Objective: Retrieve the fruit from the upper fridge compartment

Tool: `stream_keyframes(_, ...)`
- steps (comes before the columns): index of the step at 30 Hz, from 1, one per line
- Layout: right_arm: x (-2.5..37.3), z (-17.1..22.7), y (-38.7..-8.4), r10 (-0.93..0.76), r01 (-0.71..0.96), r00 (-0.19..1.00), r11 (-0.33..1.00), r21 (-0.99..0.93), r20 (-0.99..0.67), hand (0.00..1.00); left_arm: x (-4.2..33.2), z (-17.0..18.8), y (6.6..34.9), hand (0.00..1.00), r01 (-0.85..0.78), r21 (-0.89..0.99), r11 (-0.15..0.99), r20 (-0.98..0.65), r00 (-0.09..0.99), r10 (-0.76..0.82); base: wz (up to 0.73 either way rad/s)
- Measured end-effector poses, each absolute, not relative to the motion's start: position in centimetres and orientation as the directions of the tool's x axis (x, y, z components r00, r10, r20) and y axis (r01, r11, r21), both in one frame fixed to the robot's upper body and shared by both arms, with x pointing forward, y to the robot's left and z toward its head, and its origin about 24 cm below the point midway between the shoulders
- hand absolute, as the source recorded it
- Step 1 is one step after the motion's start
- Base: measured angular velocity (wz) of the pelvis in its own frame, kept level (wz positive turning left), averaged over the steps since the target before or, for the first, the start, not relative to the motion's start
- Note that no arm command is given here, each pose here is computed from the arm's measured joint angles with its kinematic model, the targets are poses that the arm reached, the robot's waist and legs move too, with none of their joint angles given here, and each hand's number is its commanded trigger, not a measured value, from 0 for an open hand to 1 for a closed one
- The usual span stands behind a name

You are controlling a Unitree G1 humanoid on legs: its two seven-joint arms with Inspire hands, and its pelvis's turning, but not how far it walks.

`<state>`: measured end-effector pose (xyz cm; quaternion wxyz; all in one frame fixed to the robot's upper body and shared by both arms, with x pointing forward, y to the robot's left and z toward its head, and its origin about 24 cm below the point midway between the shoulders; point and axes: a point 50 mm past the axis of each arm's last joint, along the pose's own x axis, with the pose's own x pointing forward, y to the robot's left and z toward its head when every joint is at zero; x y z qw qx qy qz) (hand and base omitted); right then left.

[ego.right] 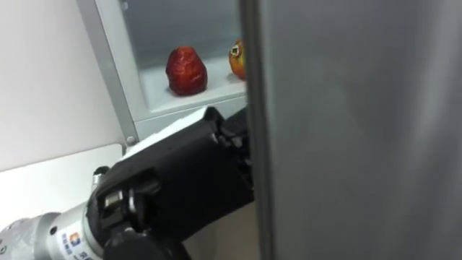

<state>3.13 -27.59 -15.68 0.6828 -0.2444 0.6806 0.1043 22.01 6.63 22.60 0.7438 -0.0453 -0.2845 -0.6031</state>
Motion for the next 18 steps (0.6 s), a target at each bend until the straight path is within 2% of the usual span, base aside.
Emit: stream_keyframes(18, 4.1, -15.7, -27.3, -0.190, -0.484, 0.087, 0.850, -0.209, -0.978, 0.00, 21.4, 22.9, 4.4, 0.00, 0.941, 0.265, 0.209, 0.499, 0.052, -0.865, -0.01)
